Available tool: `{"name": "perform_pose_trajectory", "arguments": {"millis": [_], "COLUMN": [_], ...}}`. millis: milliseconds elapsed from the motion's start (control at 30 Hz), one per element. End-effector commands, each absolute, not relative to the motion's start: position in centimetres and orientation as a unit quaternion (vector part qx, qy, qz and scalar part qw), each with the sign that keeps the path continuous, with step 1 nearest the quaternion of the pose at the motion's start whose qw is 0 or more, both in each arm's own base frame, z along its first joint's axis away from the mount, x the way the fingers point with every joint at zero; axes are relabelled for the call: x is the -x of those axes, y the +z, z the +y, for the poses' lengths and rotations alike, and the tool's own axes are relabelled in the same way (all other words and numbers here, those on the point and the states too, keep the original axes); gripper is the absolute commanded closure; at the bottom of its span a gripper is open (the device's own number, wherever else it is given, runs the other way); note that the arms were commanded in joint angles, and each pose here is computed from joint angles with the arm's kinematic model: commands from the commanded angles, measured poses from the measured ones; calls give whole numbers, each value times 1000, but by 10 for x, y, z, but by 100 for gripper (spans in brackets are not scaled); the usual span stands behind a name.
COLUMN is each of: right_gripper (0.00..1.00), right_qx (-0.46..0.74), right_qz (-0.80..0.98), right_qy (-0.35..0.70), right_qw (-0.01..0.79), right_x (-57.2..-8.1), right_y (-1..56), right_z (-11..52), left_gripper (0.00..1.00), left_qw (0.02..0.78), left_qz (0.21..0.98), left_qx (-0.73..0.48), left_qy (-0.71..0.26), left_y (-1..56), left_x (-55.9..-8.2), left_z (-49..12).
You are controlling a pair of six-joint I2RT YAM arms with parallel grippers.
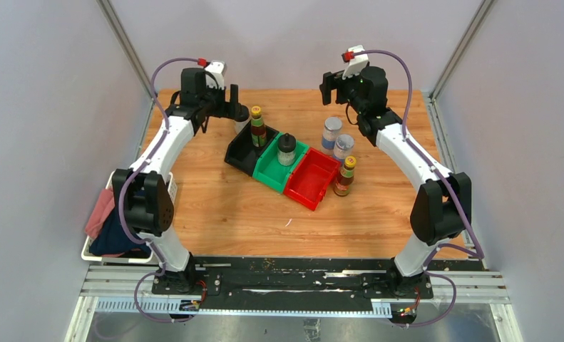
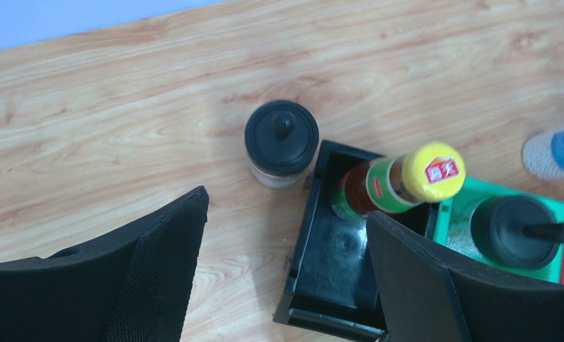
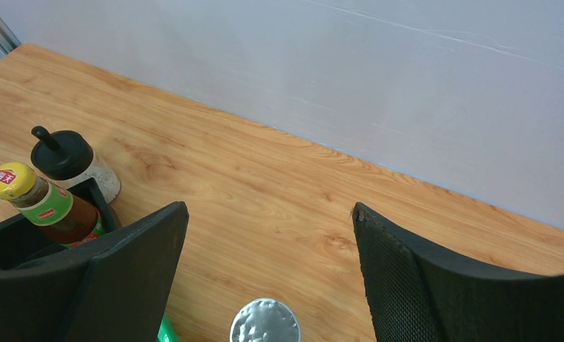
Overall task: Organize the condiment bottles
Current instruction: Pick up the bottle from the center of the board.
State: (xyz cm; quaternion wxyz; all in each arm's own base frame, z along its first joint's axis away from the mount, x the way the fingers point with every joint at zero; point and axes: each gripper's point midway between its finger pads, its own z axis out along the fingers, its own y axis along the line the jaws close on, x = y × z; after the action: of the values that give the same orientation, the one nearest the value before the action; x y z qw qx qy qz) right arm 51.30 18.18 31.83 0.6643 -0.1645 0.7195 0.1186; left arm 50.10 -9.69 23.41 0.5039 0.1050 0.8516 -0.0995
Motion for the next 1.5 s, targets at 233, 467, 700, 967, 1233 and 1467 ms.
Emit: {"name": "perform_pose_trajectory", "arguments": {"millis": [233,467,700,967,1233,1467], "right_gripper": [11,11,11,11,11,11], "right_qx": [167,169,174,178,179,183], "right_qz": [714,719,723,728,728,724], "right_qy": [119,116,104,99,88,85], "right_qw": [670,664,660,654,656,660], "right_x": [-516,-519,-524,-529,-529,-526], "right_y": [324,317,313,310,317,324], "right_z": [181,182,180,181,177,177], "left_gripper": [9,0,1,8,17,15], "left_qw": [572,580,586,599,613,600], "left_qz": [794,793,787,767,749,757], "left_qx": [-155,-143,-156,-203,-222,-223], "left_qy": [-134,-120,-112,-109,-119,-135], "left_y": [221,209,200,202,206,188], "left_x": [-491,-504,-520,-532,-544,-553], "left_z": [-84,-75,-72,-77,-84,-88]}}
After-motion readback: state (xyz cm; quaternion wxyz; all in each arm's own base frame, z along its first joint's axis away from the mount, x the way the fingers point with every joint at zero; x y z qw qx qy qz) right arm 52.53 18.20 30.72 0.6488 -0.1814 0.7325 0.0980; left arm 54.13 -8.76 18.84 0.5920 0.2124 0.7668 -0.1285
